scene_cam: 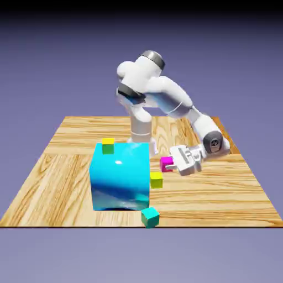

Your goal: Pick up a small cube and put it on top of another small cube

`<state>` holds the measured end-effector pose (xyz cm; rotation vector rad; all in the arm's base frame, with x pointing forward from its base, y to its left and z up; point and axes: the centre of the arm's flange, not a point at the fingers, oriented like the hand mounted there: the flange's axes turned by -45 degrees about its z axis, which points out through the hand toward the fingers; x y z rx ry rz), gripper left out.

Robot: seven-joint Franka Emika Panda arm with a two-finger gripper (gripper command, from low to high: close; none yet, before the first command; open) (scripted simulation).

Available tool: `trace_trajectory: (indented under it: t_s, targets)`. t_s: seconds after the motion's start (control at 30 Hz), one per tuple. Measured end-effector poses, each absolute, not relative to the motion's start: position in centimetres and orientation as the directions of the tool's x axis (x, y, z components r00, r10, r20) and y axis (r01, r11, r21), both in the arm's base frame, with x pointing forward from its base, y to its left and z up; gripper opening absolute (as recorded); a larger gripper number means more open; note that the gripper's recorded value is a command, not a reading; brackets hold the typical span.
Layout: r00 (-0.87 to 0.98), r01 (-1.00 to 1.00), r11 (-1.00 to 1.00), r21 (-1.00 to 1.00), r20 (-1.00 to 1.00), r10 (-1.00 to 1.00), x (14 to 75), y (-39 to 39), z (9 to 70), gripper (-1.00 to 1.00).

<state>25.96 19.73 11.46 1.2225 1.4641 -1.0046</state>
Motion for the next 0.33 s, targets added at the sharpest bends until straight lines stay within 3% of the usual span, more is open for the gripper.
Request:
trace_trajectory:
  t_s: [0.27, 0.3, 0.33]
  targets:
    - [-0.036, 0.988, 0.152, -0.001, -0.972, 0.231, 27.1, 16.5, 10.3, -1.00]
    - [-0.036, 0.988, 0.152, 0.000, -0.972, 0.231, 27.2, 16.5, 10.3, 1.00]
    - [-0.036, 0.988, 0.153, 0.000, -0.972, 0.231, 27.2, 16.5, 10.3, 1.00]
